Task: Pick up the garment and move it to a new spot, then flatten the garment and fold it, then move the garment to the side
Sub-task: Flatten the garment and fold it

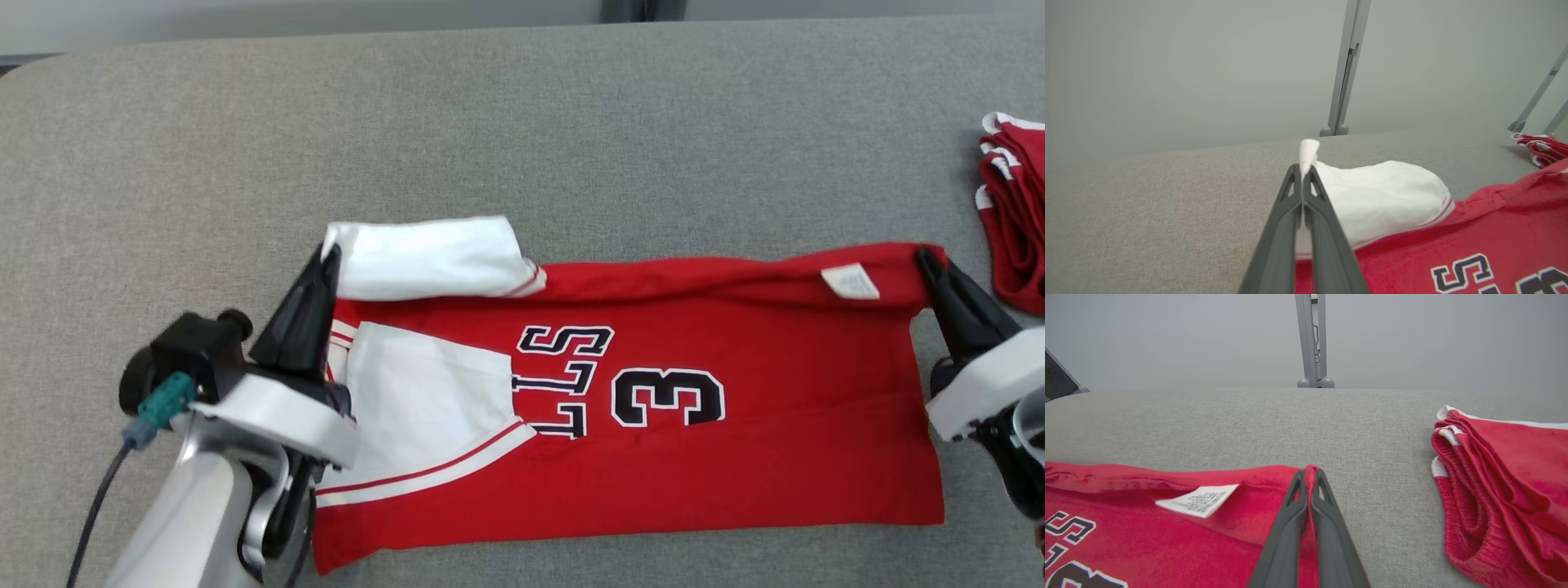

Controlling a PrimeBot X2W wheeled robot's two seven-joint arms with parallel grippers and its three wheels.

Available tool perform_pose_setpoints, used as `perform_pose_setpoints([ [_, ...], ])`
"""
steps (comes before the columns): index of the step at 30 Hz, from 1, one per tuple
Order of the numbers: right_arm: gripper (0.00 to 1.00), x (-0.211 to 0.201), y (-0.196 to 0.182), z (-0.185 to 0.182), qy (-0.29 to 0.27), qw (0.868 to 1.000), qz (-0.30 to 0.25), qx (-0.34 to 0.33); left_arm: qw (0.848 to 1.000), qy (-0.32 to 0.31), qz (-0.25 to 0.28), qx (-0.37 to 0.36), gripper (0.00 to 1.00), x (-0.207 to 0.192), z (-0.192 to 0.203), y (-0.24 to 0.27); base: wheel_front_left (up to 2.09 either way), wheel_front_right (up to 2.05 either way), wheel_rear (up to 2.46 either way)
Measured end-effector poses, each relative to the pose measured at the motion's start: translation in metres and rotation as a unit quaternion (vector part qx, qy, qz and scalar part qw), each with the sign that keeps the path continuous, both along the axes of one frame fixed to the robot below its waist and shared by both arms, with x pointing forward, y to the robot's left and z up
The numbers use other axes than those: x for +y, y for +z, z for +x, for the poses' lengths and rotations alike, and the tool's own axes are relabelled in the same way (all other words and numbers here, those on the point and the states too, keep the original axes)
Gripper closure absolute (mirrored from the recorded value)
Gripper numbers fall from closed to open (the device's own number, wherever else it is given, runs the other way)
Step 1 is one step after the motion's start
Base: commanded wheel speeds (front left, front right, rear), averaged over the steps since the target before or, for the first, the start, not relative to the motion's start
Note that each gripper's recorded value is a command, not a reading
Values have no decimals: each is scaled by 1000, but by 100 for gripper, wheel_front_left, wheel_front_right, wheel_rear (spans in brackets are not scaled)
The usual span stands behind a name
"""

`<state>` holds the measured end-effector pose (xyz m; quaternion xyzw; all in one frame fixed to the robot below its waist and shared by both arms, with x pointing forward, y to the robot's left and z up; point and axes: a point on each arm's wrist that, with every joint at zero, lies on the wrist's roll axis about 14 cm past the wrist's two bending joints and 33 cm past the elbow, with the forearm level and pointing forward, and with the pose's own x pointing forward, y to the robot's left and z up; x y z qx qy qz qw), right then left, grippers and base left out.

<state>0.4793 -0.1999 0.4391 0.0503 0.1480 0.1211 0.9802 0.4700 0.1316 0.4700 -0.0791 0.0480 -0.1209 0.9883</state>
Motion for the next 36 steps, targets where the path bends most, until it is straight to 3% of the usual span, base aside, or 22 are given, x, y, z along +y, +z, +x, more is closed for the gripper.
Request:
perform_pose_setpoints([
  [9,100,-3,-12,-60,-28,999,34,17,998,29,-36,45,100,0,-75,-6,0,0,0],
  [20,100,-3,-17,-88,-39,998,29,25,994,45,-43,94,100,4,-107,-25,0,0,0],
  [21,93,-3,-18,-90,-39,998,28,27,993,44,-44,100,100,3,-110,-29,0,0,0],
  [22,72,-3,-18,-92,-39,999,27,26,992,43,-43,106,100,2,-113,-32,0,0,0],
  [24,40,-3,-20,-96,-42,998,26,27,992,45,-45,113,100,2,-117,-36,0,0,0],
  [25,0,-3,-21,-98,-45,998,28,27,991,47,-48,118,96,2,-119,-39,0,0,0],
  [27,0,-4,-23,-102,-49,998,30,28,990,45,-51,122,51,1,-124,-42,0,0,0],
  [28,0,-5,-23,-104,-51,998,30,25,990,41,-54,127,18,0,-126,-44,0,0,0],
  [29,0,-6,-24,-105,-53,998,29,24,989,38,-57,131,0,-2,-129,-46,0,0,0],
  [36,0,-16,-30,-122,-80,996,37,22,983,30,-85,160,0,-4,-151,-58,0,0,0],
])
